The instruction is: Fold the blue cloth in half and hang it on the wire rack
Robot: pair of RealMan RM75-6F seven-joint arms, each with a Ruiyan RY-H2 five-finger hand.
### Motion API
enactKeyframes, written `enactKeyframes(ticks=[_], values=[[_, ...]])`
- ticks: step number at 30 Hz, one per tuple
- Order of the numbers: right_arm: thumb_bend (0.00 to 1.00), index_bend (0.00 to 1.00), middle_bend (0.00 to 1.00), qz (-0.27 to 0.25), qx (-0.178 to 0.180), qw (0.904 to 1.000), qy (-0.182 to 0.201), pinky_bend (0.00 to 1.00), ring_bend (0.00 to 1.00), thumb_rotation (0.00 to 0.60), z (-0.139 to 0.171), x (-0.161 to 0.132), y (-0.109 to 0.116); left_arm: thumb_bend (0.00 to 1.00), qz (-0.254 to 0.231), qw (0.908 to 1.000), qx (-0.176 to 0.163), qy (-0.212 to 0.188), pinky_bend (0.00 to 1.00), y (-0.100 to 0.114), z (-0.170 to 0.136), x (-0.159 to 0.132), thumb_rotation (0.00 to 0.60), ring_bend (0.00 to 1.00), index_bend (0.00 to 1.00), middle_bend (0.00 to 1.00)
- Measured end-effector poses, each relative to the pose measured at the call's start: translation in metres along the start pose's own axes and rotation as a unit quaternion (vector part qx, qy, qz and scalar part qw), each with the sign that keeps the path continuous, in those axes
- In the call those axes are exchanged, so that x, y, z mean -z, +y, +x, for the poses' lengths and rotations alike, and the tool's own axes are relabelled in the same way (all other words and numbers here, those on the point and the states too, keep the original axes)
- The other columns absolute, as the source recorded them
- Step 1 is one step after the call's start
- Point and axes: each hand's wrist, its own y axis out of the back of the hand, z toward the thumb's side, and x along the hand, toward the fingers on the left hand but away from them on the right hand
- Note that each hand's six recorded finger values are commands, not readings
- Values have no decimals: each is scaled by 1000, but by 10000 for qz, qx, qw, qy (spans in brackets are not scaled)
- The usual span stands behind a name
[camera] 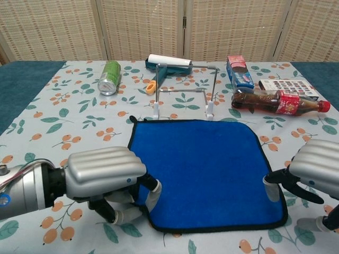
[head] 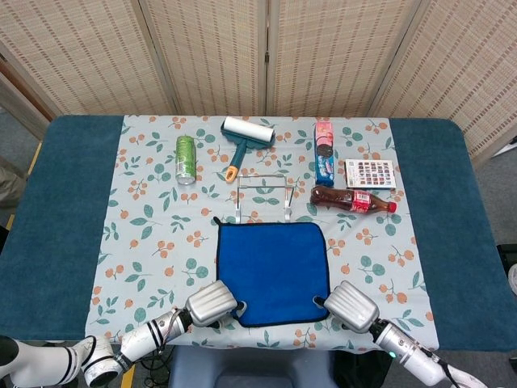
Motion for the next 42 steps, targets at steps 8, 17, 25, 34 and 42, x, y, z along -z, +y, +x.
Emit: enactKeyframes(ticks=[8,17,25,34,42], values=[[163,461,800,11,-135,9999,-8,980,832,600,-5,1,-6,481,-32,10000,-4,13,1000,0,0,0,600,940,575,983],[195,461,800,12,-199,9998,13,980,831,600,-13,1,-8,481,-69,10000,-21,44,1000,0,-1,1,600,940,569,983],[203,461,800,49,-245,9997,10,980,832,600,-19,1,-8,481,-90,9999,-40,50,1000,1,-1,2,600,940,568,983],[237,482,800,68,-260,9996,22,980,831,600,-23,-1,-10,481,-101,9999,-41,60,1000,1,-2,3,600,940,568,983],[281,524,802,52,-259,9996,46,981,832,600,-26,-1,-10,481,-114,9999,-52,59,1000,2,-2,2,600,940,568,983]])
